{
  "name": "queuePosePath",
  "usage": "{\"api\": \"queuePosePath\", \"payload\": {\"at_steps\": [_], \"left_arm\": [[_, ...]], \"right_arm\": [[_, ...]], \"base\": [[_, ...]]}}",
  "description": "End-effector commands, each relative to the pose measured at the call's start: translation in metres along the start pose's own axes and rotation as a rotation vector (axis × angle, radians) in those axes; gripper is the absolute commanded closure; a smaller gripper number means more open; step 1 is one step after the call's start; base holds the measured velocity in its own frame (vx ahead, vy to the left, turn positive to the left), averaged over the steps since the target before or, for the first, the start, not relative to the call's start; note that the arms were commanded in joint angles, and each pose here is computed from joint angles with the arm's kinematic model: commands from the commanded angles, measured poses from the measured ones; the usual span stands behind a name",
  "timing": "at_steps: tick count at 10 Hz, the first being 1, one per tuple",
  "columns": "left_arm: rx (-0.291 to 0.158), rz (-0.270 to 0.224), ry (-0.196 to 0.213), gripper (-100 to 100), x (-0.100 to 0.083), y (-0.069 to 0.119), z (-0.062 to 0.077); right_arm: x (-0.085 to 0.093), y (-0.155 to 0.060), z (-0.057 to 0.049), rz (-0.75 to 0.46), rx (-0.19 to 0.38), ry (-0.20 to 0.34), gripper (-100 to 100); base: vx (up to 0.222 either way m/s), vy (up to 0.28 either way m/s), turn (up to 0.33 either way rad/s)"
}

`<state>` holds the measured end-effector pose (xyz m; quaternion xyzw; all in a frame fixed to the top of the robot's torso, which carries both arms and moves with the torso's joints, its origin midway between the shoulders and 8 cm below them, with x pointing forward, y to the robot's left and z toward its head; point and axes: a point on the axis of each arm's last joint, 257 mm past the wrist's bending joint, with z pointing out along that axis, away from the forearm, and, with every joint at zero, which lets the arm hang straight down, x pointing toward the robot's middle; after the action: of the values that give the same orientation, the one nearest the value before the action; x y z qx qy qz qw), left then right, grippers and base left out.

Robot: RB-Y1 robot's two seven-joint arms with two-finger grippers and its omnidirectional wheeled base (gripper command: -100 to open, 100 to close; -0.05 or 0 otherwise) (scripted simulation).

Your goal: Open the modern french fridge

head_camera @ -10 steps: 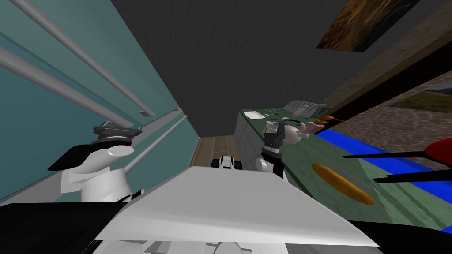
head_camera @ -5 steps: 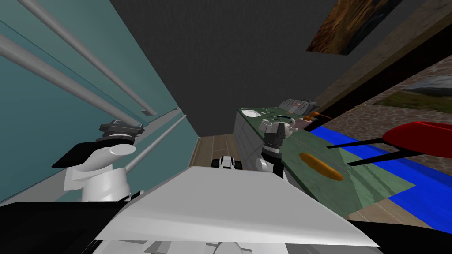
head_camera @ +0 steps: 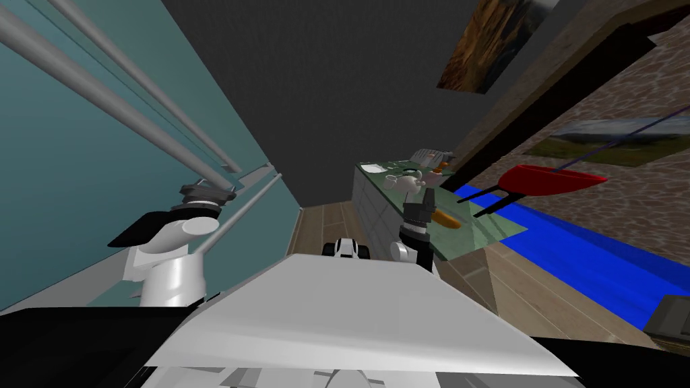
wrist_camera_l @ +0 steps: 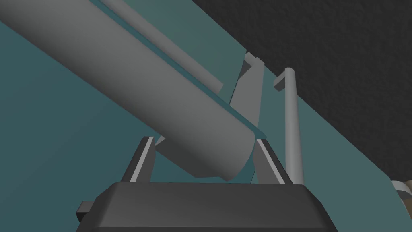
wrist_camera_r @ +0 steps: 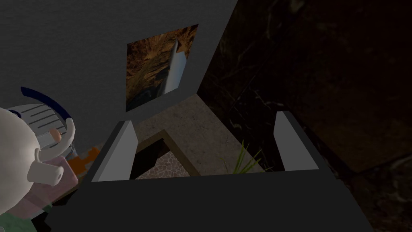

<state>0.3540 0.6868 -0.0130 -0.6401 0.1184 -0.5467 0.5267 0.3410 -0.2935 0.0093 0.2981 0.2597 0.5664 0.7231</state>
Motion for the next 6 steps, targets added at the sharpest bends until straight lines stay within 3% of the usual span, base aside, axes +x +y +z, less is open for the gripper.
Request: {"api": "queuePosePath", "payload": {"at_steps": [1,2,3,6], "left_arm": [[-0.049,-0.014,0.052,100,0.026,0.020,-0.001],[-0.032,-0.008,0.039,100,0.020,0.013,-0.002],[-0.076,-0.015,0.085,100,0.043,0.033,-0.006],[-0.126,-0.026,0.151,100,0.076,0.055,-0.014]], "right_arm": [[0.000,0.000,0.000,0.000,0.000,0.000,0],[0.000,0.000,0.000,0.000,0.000,0.000,0],[0.000,0.000,0.000,0.000,0.000,0.000,0],[0.000,0.000,0.000,0.000,0.000,0.000,0]], "base": [[-0.210,-0.073,-0.131],[-0.103,-0.049,-0.043],[-0.169,0.006,-0.111],[-0.259,0.045,-0.162]]}}
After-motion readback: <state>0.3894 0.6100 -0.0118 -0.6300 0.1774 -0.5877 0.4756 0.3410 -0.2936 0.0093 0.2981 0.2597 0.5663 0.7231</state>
